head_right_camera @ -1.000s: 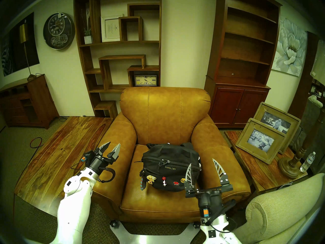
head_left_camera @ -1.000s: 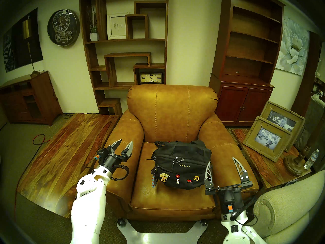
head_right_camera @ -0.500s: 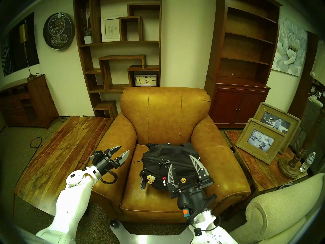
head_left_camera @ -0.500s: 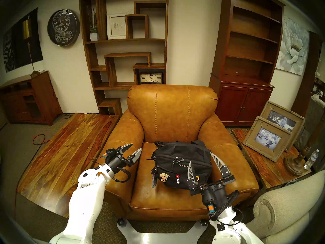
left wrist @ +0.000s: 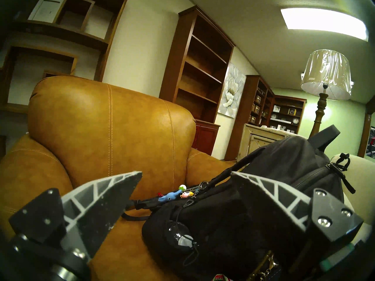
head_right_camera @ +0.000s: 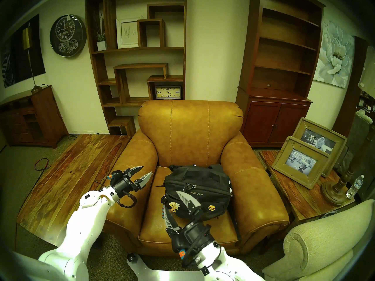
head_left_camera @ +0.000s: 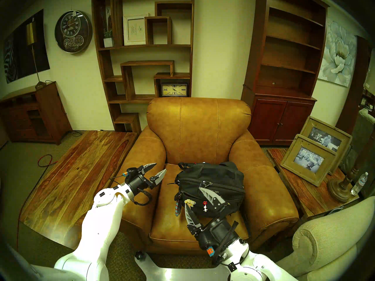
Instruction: Close a bag with a zipper
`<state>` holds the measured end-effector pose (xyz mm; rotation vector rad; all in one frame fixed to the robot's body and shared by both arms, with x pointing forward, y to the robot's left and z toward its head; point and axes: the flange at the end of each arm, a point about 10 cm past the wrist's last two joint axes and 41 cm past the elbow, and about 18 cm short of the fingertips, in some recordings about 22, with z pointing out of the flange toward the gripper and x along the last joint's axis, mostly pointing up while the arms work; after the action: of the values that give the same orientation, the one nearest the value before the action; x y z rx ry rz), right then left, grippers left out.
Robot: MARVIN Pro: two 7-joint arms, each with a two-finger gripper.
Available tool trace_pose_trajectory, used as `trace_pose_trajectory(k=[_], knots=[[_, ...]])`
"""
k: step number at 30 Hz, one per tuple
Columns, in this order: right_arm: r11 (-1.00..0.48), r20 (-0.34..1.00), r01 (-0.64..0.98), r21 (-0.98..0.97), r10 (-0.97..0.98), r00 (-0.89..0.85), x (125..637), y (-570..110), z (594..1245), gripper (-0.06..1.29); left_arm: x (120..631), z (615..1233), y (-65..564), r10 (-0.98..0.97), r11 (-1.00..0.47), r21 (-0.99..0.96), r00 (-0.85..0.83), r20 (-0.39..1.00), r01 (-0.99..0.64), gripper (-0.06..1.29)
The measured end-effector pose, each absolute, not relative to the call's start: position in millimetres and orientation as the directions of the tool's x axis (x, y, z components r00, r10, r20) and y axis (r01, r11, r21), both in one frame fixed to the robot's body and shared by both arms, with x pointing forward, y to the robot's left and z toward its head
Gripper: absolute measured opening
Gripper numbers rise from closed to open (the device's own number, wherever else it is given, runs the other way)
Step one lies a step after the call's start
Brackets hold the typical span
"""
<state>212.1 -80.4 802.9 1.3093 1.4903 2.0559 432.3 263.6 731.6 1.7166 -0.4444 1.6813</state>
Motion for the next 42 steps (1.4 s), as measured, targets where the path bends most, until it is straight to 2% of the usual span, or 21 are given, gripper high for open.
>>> trace_pose_trajectory(k=[5,24,42], knots=[[-0.331,0.454,0.312,0.891,0.682,-0.574,224.2,-67.5,790.4,1.20,432.9,729.7,271.2,0.214,-0.711,0.218,0.089,0.973,-0.668,1.21],[-0.196,0.383,0.353,0.915,0.696,-0.607,272.2,-36.2,767.2,1.20,432.9,732.1,282.4,0.206,-0.710,0.170,0.029,0.978,-0.683,1.21],[-0.113,0.266,0.311,0.944,0.819,-0.508,306.9,-14.3,756.3,1.20,435.5,733.3,278.1,0.223,-0.696,0.166,0.010,0.975,-0.698,1.21]])
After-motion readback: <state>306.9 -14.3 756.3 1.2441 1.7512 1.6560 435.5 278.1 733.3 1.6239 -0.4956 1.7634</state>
